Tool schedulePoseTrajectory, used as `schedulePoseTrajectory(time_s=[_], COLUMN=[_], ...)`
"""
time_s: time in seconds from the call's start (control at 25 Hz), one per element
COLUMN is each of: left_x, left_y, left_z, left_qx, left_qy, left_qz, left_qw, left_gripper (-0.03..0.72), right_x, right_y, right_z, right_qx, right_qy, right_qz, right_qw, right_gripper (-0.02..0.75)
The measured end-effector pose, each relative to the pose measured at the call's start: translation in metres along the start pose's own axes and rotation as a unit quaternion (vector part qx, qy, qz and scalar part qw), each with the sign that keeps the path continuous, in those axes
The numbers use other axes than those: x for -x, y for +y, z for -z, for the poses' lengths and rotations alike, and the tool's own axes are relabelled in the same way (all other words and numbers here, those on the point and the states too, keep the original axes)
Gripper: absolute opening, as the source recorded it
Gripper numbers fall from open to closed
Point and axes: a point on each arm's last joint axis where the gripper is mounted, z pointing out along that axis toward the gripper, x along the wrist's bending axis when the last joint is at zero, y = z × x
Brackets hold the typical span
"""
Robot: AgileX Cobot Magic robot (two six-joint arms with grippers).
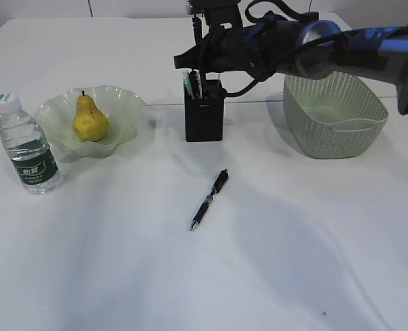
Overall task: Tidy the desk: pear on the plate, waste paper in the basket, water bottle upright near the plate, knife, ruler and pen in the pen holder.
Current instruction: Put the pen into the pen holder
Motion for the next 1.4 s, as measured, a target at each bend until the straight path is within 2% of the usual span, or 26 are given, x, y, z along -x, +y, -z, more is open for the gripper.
schedulePoseTrajectory(time_s=[0.4,0.72,1.4], left_x=[0.000,0.000,0.000], left_y=[0.000,0.000,0.000], left_z=[0.000,0.000,0.000], left_qx=[0.000,0.000,0.000], left_qy=[0.000,0.000,0.000], left_qz=[0.000,0.000,0.000], left_qw=[1.000,1.000,1.000], left_gripper=[0.258,0.258,0.258], right_x=[0.014,0.014,0.011], right_y=[-0.013,-0.015,-0.022], right_z=[-0.010,-0.011,-0.010], right_qx=[-0.010,-0.012,-0.051], right_qy=[-0.012,-0.012,-0.019], right_qz=[0.010,0.010,-0.043], right_qw=[1.000,1.000,0.998], right_gripper=[0.108,0.108,0.141])
